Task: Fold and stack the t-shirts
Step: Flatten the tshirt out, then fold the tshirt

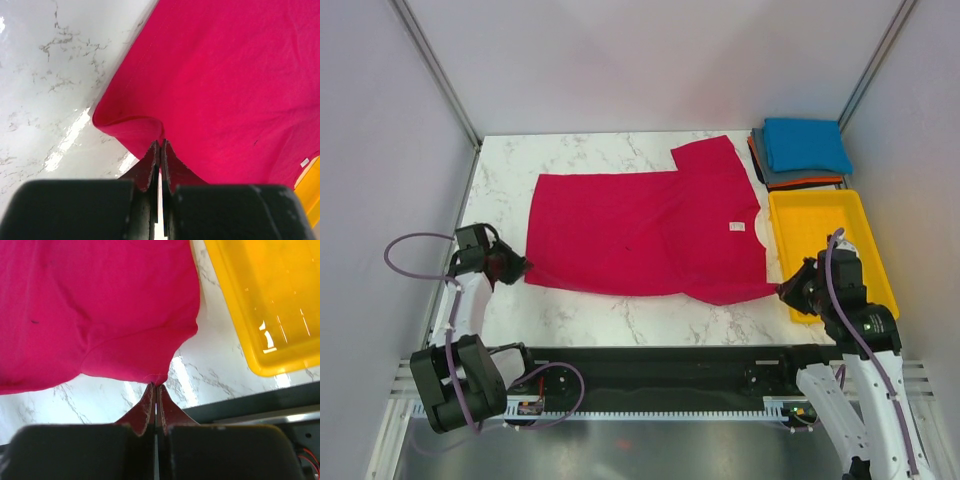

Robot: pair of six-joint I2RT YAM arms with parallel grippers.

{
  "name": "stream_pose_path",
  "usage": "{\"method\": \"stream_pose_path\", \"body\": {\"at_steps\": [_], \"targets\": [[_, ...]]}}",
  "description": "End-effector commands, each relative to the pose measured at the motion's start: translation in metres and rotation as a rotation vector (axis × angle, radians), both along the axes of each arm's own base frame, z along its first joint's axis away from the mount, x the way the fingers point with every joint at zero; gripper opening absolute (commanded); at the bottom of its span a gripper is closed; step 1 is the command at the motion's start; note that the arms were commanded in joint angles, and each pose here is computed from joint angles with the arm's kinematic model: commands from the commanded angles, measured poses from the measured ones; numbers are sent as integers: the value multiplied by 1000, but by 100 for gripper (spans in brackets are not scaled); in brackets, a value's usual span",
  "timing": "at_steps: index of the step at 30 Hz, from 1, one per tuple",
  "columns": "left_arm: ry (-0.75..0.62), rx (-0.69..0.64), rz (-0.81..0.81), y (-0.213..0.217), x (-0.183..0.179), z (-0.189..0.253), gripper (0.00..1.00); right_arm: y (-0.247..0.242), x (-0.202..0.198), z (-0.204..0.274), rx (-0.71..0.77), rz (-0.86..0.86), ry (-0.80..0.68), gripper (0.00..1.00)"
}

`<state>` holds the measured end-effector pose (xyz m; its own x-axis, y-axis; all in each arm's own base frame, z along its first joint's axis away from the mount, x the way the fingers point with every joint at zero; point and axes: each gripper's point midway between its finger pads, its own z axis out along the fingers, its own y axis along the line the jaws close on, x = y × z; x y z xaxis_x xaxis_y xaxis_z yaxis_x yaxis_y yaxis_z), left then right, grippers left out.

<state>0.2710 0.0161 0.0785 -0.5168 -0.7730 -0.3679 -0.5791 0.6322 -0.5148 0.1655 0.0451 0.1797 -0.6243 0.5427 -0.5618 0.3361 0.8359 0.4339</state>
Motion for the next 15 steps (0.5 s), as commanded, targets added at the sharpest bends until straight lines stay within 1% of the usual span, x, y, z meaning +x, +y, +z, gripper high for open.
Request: {"method": "stream_pose_path", "body": {"at_steps": [1, 4, 8, 11, 12, 14, 15], "targets": [[-37, 5, -51, -4, 2, 1, 2, -6, -25, -16, -10, -33, 78, 0], [-30, -6, -53, -6, -1, -3, 2, -8, -26, -7, -14, -35, 55, 0], [-43, 10, -49, -4, 0, 1, 2, -5, -6, 7, -16, -14, -12, 0], [-63, 22, -43, -1, 5, 8, 2, -2, 9, -1, -40, 24, 20, 0], [-65, 20, -40, -1, 7, 10, 2, -1, 15, -7, -50, 34, 55, 0], [-80, 25, -34, 2, 13, 15, 2, -2, 28, -6, -73, 52, 47, 0], [-82, 22, -31, 2, 15, 16, 2, -2, 34, -10, -85, 56, 76, 0]]}}
